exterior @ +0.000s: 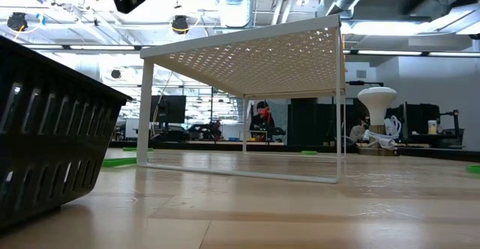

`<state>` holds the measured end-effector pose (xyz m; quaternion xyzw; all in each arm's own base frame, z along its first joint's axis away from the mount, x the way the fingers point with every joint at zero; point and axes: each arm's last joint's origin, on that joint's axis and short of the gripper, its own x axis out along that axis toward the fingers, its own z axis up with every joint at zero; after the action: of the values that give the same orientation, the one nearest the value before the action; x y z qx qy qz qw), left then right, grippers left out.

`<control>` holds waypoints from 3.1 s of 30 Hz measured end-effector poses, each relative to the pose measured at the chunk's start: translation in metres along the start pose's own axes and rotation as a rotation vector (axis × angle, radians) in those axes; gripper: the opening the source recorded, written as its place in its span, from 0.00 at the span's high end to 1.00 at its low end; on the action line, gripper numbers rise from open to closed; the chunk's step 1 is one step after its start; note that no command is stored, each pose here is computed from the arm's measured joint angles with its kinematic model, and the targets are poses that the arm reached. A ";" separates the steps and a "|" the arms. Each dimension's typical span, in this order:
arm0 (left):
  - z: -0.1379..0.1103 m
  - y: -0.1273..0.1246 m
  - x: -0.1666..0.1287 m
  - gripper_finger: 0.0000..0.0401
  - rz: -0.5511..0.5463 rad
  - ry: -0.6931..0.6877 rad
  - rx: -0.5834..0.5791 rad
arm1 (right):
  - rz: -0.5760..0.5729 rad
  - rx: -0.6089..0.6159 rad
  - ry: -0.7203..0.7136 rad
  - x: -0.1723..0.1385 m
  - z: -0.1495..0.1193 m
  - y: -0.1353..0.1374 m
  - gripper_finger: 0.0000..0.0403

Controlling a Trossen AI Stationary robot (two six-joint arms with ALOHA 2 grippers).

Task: Pick & Place Office Desk Supplies
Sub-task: Put the green rubber band into the black bin

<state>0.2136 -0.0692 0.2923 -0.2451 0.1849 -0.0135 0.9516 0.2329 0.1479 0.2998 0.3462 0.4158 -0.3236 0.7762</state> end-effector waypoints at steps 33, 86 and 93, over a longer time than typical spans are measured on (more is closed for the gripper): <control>0.059 0.094 -0.061 0.49 0.480 -0.075 -0.177 | 0.130 0.256 -0.068 0.018 0.059 0.010 0.61; 0.054 0.298 -0.006 0.55 0.724 0.779 -0.503 | 0.171 0.243 -0.123 0.007 0.038 0.016 0.61; 0.051 0.309 -0.008 0.55 0.720 0.777 -0.543 | 0.162 0.247 -0.131 0.009 0.042 0.015 0.61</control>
<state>0.2043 0.2271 0.1902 -0.3788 0.5877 0.2693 0.6622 0.2667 0.1200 0.3133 0.4496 0.2922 -0.3302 0.7768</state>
